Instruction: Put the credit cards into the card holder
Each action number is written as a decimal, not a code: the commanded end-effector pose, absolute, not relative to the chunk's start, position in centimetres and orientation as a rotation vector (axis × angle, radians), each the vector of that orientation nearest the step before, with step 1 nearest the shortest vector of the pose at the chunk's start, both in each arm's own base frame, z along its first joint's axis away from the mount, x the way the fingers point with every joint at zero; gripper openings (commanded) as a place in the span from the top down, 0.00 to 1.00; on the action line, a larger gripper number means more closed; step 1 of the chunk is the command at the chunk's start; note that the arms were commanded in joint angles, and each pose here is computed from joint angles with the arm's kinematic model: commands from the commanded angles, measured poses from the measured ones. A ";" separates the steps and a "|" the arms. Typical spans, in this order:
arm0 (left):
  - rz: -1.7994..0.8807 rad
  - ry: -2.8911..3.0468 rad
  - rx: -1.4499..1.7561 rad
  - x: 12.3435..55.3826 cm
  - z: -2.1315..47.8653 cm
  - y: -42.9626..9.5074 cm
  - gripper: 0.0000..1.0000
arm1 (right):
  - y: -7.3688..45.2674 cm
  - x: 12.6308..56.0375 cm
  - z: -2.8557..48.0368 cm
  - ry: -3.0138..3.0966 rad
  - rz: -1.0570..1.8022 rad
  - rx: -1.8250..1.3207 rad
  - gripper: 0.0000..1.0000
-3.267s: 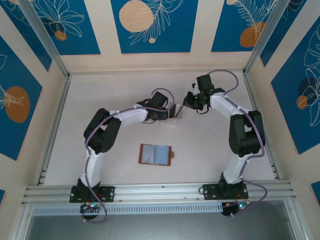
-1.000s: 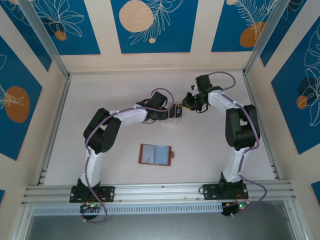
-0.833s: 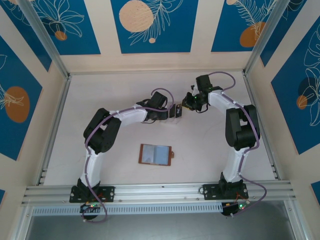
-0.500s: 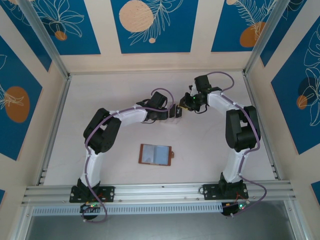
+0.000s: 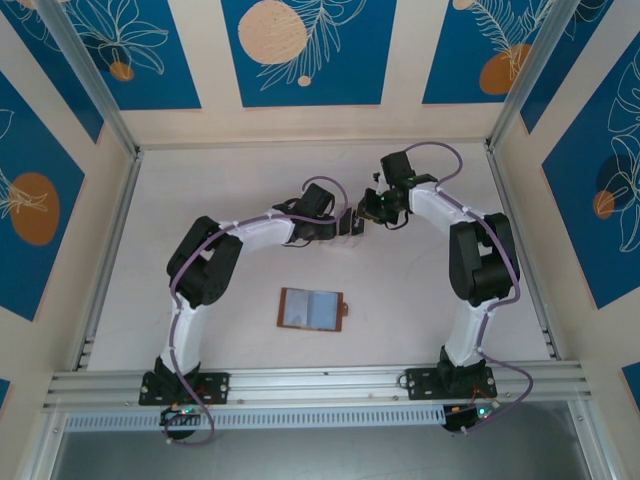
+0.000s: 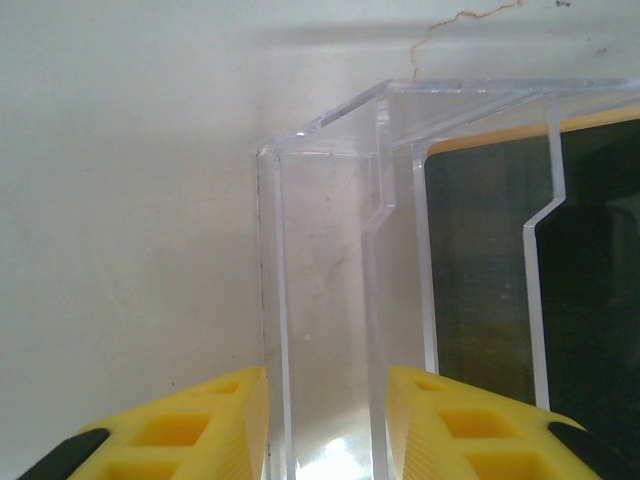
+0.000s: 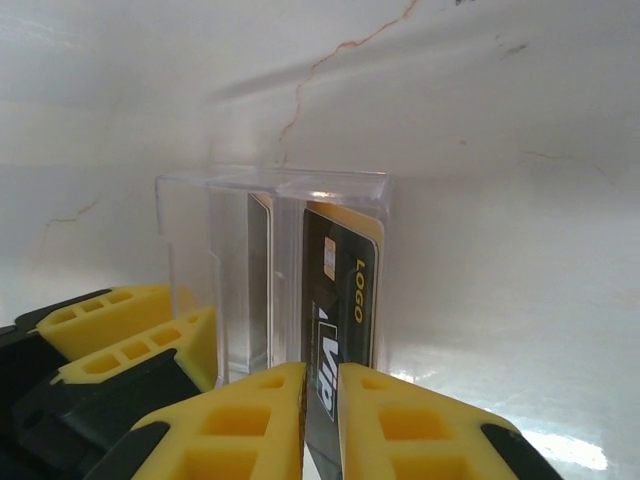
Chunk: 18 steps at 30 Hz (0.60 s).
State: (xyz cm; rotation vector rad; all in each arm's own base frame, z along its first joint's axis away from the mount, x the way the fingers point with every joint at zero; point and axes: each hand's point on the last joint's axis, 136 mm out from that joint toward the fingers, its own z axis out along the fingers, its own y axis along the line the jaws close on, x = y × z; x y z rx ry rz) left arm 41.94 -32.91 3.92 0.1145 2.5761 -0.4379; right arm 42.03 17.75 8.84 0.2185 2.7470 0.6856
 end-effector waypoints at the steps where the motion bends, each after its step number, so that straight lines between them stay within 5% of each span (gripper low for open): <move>1: -0.260 2.766 0.108 39.1 -2.7 -29.3 0.65 | 16.9 41.6 10.2 2.746 0.573 0.187 0.81; 18: -0.261 2.766 0.105 39.2 -2.8 -29.2 0.65 | 16.2 41.7 9.8 2.764 0.388 0.159 0.81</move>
